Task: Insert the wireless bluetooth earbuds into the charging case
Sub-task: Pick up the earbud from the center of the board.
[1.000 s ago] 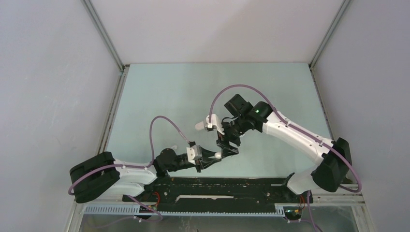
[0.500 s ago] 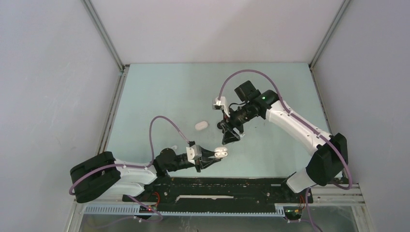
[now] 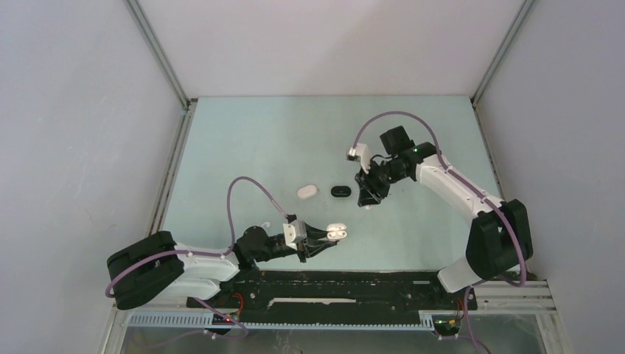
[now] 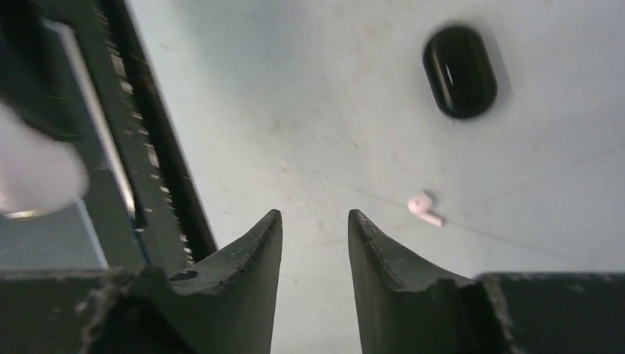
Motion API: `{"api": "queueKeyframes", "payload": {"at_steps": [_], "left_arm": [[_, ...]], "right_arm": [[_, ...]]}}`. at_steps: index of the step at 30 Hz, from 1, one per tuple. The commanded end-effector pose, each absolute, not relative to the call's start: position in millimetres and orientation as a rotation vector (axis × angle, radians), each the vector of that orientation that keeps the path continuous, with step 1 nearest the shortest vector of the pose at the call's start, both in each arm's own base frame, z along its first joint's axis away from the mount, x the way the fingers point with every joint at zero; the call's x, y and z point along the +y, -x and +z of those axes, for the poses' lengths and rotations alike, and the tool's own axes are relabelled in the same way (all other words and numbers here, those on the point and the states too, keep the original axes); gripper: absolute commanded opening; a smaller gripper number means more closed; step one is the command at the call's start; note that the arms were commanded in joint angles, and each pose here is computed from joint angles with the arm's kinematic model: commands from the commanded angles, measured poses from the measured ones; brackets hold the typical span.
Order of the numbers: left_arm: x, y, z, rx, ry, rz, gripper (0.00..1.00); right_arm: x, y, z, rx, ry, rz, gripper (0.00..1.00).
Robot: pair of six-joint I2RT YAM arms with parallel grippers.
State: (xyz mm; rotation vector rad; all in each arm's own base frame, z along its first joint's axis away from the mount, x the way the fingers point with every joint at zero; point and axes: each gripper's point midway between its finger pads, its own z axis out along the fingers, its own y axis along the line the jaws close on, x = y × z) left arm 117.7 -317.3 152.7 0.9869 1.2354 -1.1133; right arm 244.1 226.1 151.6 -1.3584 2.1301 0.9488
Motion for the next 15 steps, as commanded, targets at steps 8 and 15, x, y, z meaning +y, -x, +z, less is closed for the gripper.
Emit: {"api": "queueKeyframes", "payload": {"at_steps": [8, 15], "left_arm": [[-316.7, -120.1, 167.3, 1.19, -0.948, -1.118, 0.0], [-318.1, -120.0, 165.5, 1.198, -0.952, -1.125, 0.0]], "right_arm": [[171.4, -310.4, 61.0, 2.315, 1.337, 0.346, 0.3], [161.2, -326.7, 38.9, 2.331, 1.376, 0.203, 0.29]]}}
